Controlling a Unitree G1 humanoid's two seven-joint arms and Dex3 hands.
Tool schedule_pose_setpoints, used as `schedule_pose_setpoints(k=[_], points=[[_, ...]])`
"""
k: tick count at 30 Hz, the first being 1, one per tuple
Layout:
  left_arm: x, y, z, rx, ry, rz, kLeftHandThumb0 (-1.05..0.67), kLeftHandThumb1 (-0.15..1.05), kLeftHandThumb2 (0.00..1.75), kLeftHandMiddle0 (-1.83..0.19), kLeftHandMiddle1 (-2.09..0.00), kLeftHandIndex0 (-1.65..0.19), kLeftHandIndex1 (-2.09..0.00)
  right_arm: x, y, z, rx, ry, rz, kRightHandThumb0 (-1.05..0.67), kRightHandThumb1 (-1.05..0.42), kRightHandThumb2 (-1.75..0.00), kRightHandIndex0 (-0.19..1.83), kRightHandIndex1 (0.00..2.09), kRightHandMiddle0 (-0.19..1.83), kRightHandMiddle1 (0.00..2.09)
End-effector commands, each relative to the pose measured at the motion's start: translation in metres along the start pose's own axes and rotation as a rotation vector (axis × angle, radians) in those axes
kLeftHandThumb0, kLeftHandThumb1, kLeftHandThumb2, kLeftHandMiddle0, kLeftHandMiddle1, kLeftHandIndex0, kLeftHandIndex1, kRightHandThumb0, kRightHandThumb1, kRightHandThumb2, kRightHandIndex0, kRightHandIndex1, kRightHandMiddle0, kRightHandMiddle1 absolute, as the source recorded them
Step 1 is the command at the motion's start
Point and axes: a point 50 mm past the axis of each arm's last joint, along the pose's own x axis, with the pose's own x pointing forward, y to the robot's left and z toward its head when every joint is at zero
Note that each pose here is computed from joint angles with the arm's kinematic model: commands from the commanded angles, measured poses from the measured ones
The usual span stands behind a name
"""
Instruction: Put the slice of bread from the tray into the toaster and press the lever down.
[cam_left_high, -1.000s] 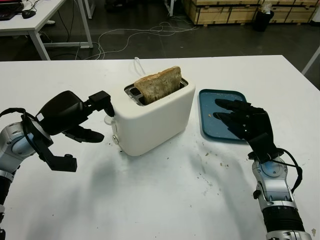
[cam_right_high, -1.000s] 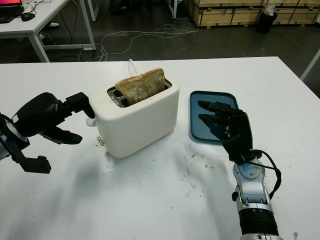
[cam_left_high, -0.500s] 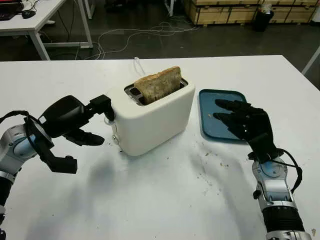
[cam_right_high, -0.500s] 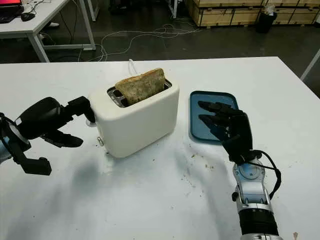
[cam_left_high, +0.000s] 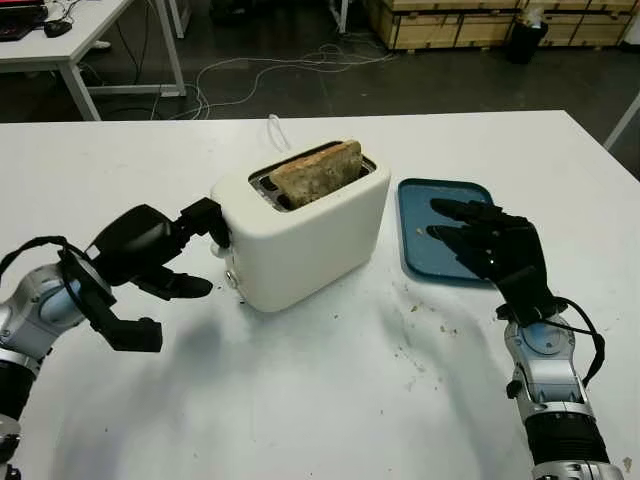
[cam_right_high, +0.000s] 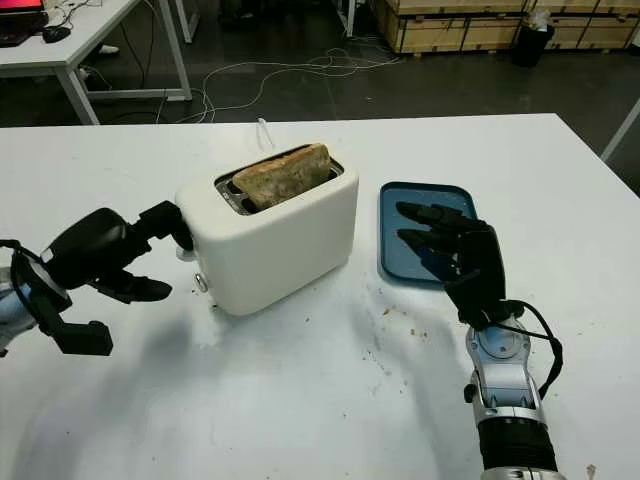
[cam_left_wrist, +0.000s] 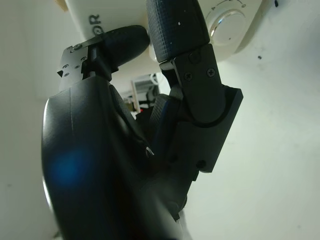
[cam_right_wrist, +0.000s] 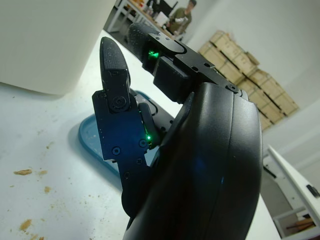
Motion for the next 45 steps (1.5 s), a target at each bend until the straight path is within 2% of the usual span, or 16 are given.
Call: schedule_pose_setpoints(k=[1, 3, 7, 10, 13, 15, 18, 27, 30, 36, 38, 40, 42, 45], points=[[0.000, -0.018, 0.000, -0.030, 0.010, -0.047, -1.05, 0.92, 0.68, -1.44, -1.75, -0.04, -1.74, 0.001, -0.002, 0.003, -0.003, -0.016, -0.002, -0.45, -0.92, -0.14, 1.12, 0.02, 0.99, 0.00], [0.000, -0.025, -0.001, -0.051, 0.018, -0.043, -1.05, 0.92, 0.67, -1.41, -1.75, -0.04, -1.72, 0.001, -0.002, 0.002, -0.004, -0.021, 0.001, -0.44, -0.92, -0.14, 1.11, 0.02, 0.98, 0.00], [-0.001, -0.049, -0.001, -0.098, 0.081, -0.063, -1.05, 0.92, 0.65, -1.45, -1.75, -0.13, -1.72, 0.001, -0.003, 0.002, -0.004, -0.013, 0.002, -0.45, -0.92, -0.14, 1.11, 0.01, 0.98, 0.00], [-0.001, -0.082, 0.000, -0.152, 0.161, -0.042, -1.05, 0.92, 0.62, -1.49, -1.75, -0.23, -1.68, 0.001, -0.002, 0.002, -0.008, -0.013, 0.006, -0.46, -0.92, -0.15, 1.11, 0.01, 0.98, 0.00], [0.002, -0.114, -0.004, -0.130, 0.232, -0.107, -1.05, 0.92, 0.61, -1.53, -1.75, -0.29, -1.68, 0.001, -0.003, 0.002, 0.009, -0.011, 0.002, -0.45, -0.92, -0.14, 1.11, 0.01, 0.98, 0.00], [0.001, -0.124, -0.008, -0.097, 0.259, -0.149, -1.05, 0.92, 0.61, -1.54, -1.75, -0.32, -1.72, 0.001, -0.005, 0.002, 0.016, -0.014, -0.005, -0.45, -0.92, -0.14, 1.11, 0.01, 0.98, 0.00], [-0.004, -0.130, -0.012, -0.042, 0.264, -0.205, -1.05, 0.92, 0.63, -1.57, -1.75, -0.35, -1.74, 0.001, -0.008, 0.002, -0.013, -0.016, -0.011, -0.45, -0.92, -0.15, 1.11, 0.02, 0.98, 0.00], [-0.013, -0.131, -0.017, -0.011, 0.260, -0.272, -1.05, 0.92, 0.60, -1.57, -1.75, -0.42, -1.75, 0.002, -0.006, 0.003, -0.007, -0.014, 0.005, -0.45, -0.92, -0.14, 1.12, 0.02, 0.99, 0.01], [-0.015, -0.130, -0.018, -0.010, 0.254, -0.297, -1.05, 0.92, 0.56, -1.49, -1.69, -0.45, -1.73, 0.002, -0.006, 0.003, -0.008, -0.012, 0.007, -0.45, -0.92, -0.13, 1.11, 0.01, 0.99, 0.00], [-0.017, -0.118, -0.018, 0.025, 0.193, -0.319, -1.05, 0.92, 0.63, -1.57, -1.74, -0.46, -1.74, 0.003, -0.005, 0.004, -0.027, -0.018, 0.011, -0.46, -0.92, -0.14, 1.12, 0.02, 0.99, 0.00], [-0.018, -0.129, -0.016, 0.029, 0.220, -0.406, -1.05, 0.92, 0.59, -1.57, -1.74, -0.51, -1.75, 0.003, -0.004, 0.003, -0.024, -0.023, 0.016, -0.46, -0.92, -0.15, 1.12, 0.02, 0.99, 0.00], [-0.024, -0.153, -0.016, 0.020, 0.313, -0.541, -1.05, 0.92, 0.43, -1.57, -1.54, -0.80, -1.55, 0.002, -0.003, 0.002, -0.013, -0.017, 0.020, -0.46, -0.92, -0.15, 1.12, 0.02, 0.99, 0.00], [-0.030, -0.169, -0.015, 0.016, 0.373, -0.612, -1.05, 0.92, 0.28, -1.57, -1.37, -1.17, -1.14, 0.002, -0.004, 0.001, -0.007, -0.007, 0.019, -0.46, -0.92, -0.14, 1.12, 0.02, 0.99, 0.00], [-0.031, -0.174, -0.016, 0.018, 0.406, -0.658, -1.05, 0.92, 0.16, -1.57, -1.29, -1.44, -0.76, 0.003, -0.006, 0.002, -0.025, -0.010, 0.018, -0.46, -0.92, -0.14, 1.13, 0.02, 1.00, 0.00]])
